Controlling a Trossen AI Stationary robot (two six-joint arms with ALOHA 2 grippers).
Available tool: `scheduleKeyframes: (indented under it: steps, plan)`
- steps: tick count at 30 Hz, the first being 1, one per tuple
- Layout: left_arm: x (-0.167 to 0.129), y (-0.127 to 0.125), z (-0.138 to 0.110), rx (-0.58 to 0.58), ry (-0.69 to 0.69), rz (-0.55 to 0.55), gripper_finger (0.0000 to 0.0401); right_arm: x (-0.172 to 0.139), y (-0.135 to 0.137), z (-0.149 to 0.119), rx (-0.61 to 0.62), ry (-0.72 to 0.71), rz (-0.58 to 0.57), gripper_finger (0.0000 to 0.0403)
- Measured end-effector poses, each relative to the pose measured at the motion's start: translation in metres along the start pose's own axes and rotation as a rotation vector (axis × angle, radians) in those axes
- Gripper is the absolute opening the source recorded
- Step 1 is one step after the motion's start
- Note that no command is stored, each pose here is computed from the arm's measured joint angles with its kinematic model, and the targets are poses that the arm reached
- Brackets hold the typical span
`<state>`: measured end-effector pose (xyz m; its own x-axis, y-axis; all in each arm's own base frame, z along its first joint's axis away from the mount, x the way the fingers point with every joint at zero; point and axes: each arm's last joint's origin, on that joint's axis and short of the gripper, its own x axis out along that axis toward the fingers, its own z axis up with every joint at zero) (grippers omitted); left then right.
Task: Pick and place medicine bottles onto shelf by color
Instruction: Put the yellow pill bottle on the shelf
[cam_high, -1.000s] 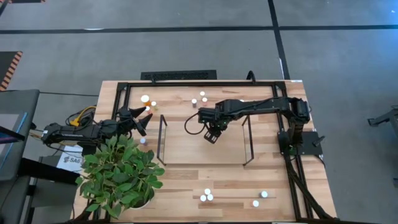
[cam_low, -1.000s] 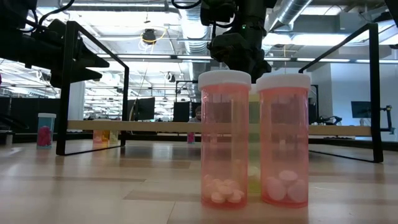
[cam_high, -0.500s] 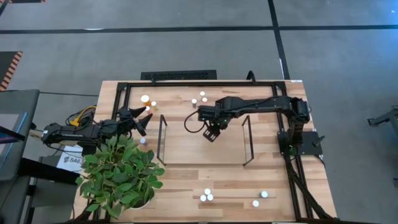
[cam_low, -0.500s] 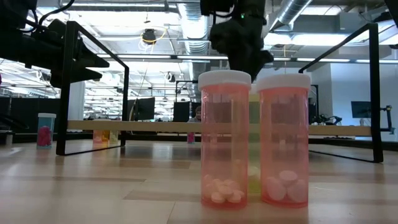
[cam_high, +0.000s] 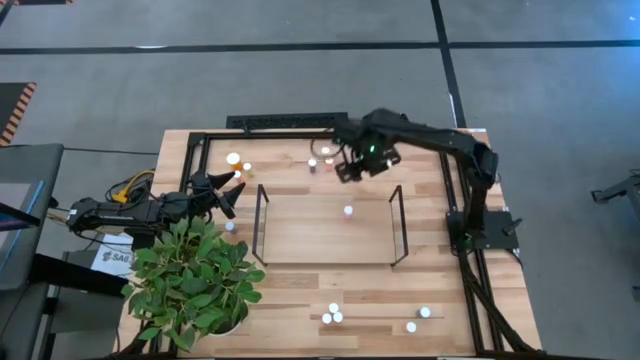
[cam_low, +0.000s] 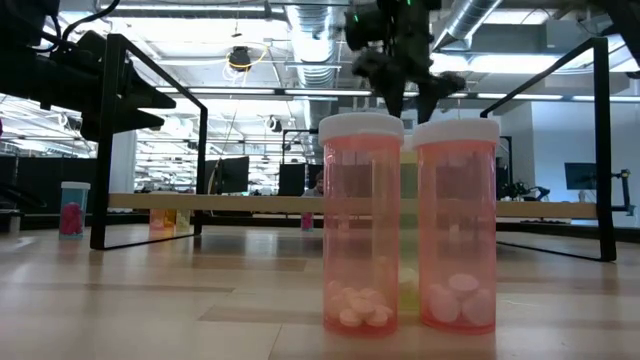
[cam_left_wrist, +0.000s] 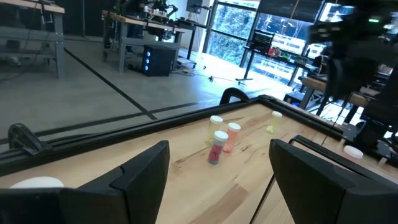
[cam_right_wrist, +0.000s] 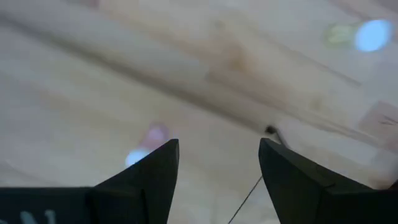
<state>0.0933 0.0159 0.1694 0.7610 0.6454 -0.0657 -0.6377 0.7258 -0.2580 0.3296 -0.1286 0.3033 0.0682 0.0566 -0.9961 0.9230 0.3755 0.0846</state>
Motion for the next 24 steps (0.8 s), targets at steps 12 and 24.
scheduleKeyframes:
  steps: [12,24]
  plan:
    - [0.000,0.000,0.000,0.000,0.000,0.000,0.0265,0.037,-0.066,0.031,0.273,0.092,-0.006,0.0244]
    - [0.000,0.000,0.000,0.000,0.000,-0.001,0.0265,0.045,-0.120,0.020,0.548,-0.108,0.053,0.0244]
